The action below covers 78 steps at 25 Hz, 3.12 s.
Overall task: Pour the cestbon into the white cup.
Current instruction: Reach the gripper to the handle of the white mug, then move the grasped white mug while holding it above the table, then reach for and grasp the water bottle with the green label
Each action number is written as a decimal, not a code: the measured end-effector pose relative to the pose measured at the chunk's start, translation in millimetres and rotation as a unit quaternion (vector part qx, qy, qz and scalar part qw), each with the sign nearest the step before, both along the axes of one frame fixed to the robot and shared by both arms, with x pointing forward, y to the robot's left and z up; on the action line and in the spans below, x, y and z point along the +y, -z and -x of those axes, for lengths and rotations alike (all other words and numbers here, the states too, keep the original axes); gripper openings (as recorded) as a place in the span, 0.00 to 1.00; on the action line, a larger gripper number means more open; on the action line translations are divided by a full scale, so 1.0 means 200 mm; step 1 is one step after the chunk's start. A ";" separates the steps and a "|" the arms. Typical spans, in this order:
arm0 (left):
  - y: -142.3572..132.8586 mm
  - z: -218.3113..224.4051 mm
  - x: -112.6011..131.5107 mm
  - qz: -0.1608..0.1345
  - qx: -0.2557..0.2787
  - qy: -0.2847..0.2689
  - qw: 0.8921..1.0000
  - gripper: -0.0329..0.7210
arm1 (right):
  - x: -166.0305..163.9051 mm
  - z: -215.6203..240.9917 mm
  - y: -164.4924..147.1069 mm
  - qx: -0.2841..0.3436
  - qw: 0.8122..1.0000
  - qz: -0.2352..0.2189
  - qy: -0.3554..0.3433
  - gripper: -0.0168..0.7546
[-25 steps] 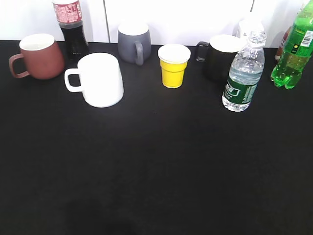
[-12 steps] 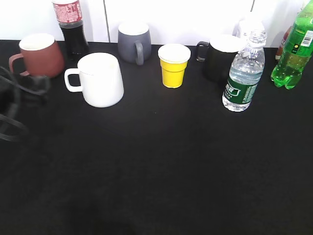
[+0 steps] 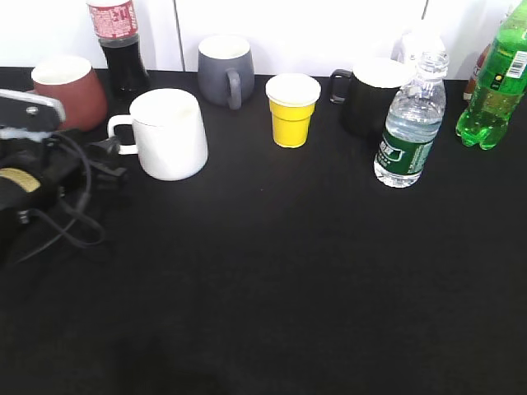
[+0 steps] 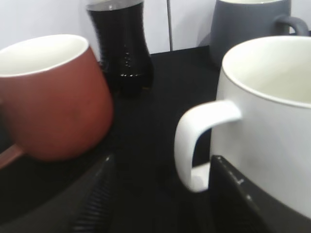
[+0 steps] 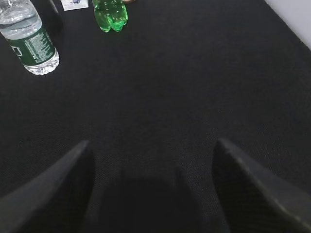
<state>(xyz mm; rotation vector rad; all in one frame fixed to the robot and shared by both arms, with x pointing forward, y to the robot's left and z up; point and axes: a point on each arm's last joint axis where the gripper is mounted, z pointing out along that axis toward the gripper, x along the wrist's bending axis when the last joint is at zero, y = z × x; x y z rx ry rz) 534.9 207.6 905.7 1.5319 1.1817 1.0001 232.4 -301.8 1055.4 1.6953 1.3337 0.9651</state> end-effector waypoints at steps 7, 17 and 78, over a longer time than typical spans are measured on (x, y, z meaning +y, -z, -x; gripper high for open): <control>0.08 -0.19 -0.03 0.002 -0.019 -0.005 1.000 0.65 | 0.00 0.00 0.00 0.000 1.000 0.000 0.000 0.76; 0.12 -0.38 -0.04 0.015 -0.061 0.034 0.997 0.12 | 0.00 0.00 0.00 0.000 1.000 0.000 0.000 0.76; -0.36 0.08 -0.27 0.117 -0.124 0.305 0.937 0.09 | 0.18 -1.52 0.67 -0.124 0.928 -0.013 -0.352 0.89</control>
